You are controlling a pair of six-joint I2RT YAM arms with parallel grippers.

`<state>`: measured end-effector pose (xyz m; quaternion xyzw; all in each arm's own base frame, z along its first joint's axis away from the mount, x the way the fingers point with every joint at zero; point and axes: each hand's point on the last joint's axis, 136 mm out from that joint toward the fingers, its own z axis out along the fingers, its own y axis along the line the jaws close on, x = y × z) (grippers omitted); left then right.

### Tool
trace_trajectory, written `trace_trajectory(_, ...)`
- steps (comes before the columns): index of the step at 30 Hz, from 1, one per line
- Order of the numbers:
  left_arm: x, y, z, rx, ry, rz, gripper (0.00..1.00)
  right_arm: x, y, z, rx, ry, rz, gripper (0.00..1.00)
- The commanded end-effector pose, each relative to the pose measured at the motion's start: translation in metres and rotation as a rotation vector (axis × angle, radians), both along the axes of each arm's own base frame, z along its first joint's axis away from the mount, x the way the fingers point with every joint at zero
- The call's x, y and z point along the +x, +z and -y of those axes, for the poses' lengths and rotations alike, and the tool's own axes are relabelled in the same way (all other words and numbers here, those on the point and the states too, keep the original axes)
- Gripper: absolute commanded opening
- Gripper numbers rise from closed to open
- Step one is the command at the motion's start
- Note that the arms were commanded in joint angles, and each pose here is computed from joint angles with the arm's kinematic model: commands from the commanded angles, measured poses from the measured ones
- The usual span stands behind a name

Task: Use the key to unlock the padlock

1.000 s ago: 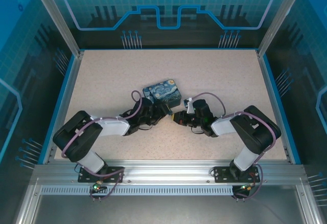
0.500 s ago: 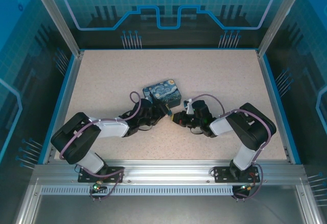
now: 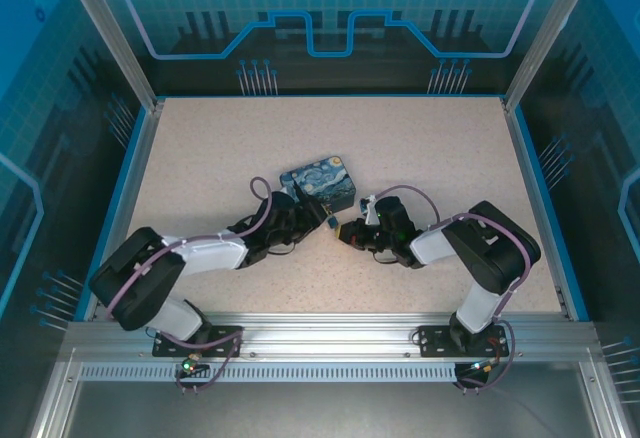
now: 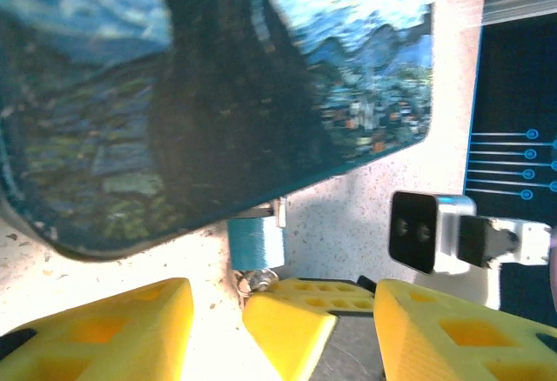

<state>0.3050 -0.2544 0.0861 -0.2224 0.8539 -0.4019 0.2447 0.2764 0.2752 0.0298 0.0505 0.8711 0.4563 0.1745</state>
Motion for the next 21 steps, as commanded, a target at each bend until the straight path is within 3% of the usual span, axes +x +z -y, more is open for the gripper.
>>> trace_trajectory(1,0.004,0.029,-0.009,0.08,-0.01,0.09,0.6,-0.005,-0.007,0.002,-0.037,0.025,-0.023,0.11)
trace_trajectory(12,0.016,0.11,-0.09,0.207,0.078,0.258,0.73,-0.004,0.015,0.029,-0.148,0.038,0.113,0.46)
trace_trajectory(21,0.038,0.094,-0.107,0.089,0.081,0.192,0.78,0.021,0.021,0.012,-0.075,0.02,0.143,0.46)
